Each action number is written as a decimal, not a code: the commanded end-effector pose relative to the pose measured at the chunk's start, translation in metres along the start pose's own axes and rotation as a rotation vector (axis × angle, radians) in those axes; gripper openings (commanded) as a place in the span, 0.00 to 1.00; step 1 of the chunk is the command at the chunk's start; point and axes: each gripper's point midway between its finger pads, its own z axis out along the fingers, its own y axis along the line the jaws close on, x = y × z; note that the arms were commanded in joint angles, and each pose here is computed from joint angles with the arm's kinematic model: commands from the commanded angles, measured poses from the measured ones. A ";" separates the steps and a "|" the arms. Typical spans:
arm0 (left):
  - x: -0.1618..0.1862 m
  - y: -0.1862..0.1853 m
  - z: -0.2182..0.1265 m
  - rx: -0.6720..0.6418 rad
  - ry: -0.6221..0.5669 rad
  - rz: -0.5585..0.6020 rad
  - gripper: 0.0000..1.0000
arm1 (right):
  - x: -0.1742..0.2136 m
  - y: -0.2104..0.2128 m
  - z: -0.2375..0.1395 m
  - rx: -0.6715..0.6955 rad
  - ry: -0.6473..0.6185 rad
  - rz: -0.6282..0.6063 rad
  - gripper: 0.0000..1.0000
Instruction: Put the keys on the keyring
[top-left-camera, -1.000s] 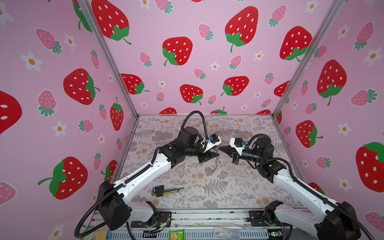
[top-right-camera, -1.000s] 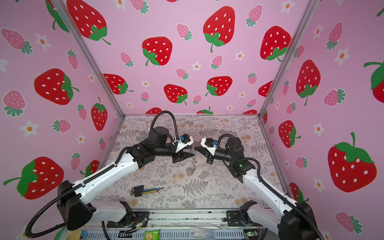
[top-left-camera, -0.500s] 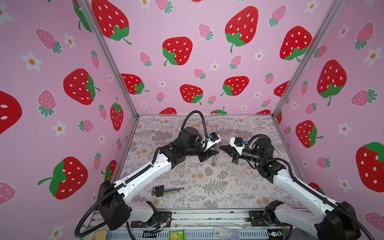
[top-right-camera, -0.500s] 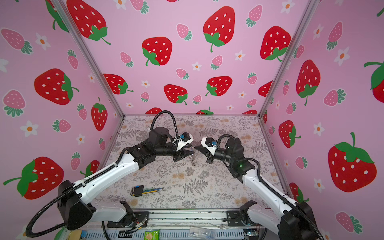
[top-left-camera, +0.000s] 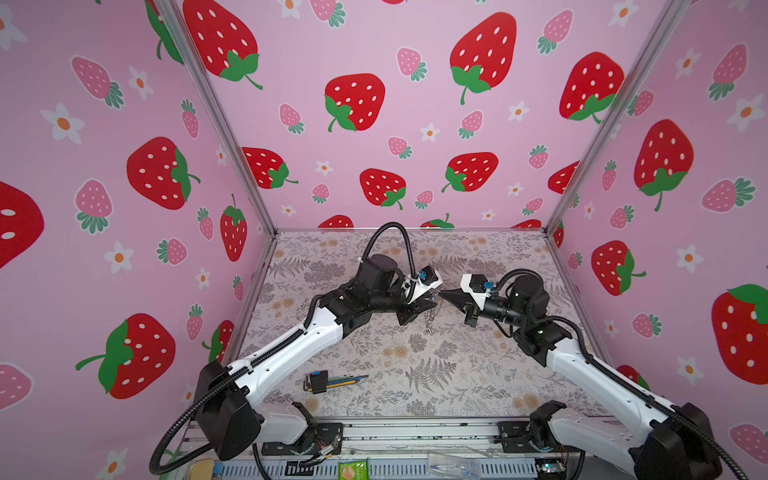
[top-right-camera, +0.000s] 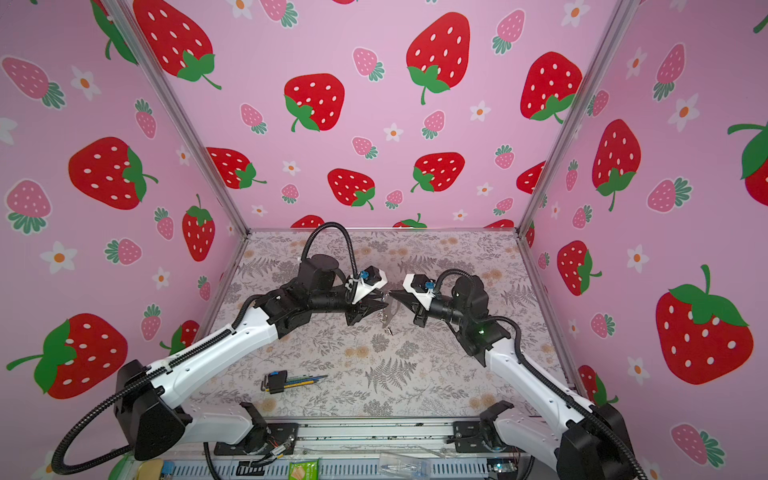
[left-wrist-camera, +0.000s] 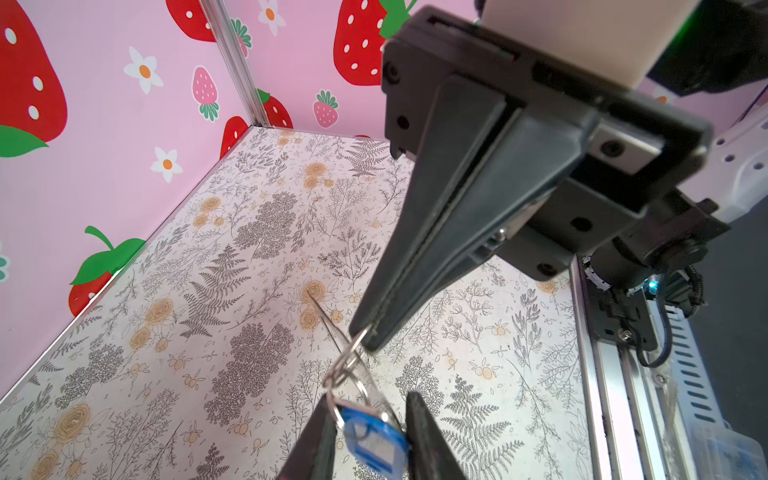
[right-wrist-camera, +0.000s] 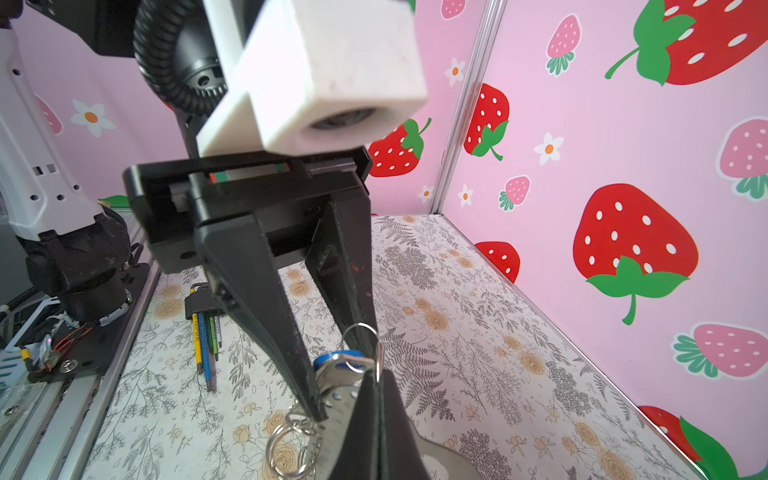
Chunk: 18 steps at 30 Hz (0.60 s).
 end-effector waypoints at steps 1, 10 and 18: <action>0.003 -0.009 0.001 0.040 -0.002 0.016 0.30 | -0.019 -0.001 -0.006 0.006 -0.071 -0.027 0.00; 0.006 -0.010 0.006 0.056 -0.001 0.010 0.26 | -0.019 0.000 -0.008 -0.006 -0.081 -0.020 0.00; 0.007 -0.003 0.005 0.014 0.008 0.017 0.30 | -0.016 0.006 -0.007 -0.043 -0.079 -0.008 0.00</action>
